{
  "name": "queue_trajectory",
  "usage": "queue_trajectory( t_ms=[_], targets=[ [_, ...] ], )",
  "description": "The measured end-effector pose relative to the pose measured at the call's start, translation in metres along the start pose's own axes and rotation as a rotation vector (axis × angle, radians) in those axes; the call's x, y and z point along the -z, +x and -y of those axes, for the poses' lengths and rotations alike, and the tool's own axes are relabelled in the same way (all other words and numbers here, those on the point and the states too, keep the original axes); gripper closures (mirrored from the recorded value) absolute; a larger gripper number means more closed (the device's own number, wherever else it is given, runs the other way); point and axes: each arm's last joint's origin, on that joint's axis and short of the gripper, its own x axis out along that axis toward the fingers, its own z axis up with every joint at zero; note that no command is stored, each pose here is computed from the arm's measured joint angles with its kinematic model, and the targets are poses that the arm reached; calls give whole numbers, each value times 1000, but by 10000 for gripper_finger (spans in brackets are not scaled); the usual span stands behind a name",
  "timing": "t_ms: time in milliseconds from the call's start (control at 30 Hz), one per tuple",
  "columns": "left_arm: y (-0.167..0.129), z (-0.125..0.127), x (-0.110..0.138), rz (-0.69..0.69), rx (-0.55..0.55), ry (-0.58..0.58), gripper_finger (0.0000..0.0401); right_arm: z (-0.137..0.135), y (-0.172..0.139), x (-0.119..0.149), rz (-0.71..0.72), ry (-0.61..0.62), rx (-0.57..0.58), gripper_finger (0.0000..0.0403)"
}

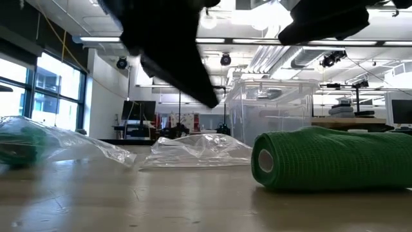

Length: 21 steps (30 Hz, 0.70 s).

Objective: Roll bandage
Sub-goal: Put the green bandage into the transparent zip bag

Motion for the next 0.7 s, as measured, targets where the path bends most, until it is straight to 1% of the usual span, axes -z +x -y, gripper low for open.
queue_trajectory(
  t_ms=[100, 200, 300, 400, 467, 533, 667, 700],
  targets=[
    [10, -7, 5, -74, -8, 129, 356, -1, -1, 0, 2, 3, -3, 218],
    [23, -13, 10, -122, 0, 198, 313, -4, -4, 2, 4, 22, -15, 218],
    [39, -20, 15, -163, -19, 213, 278, -7, -7, 4, 1, 30, -24, 218],
    [49, -24, 17, -184, -40, 197, 262, -10, -9, 5, 4, 25, -30, 218],
    [54, -25, 20, -195, -51, 177, 266, -11, -10, 5, 4, 27, -34, 218],
    [53, -23, 21, -195, -50, 175, 289, -12, -11, 6, 5, 37, -36, 218],
    [50, -19, 21, -185, -39, 180, 376, -12, -12, 6, 5, 45, -37, 218],
    [49, -18, 22, -181, -39, 171, 387, -12, -12, 6, 5, 44, -37, 218]
  ],
)
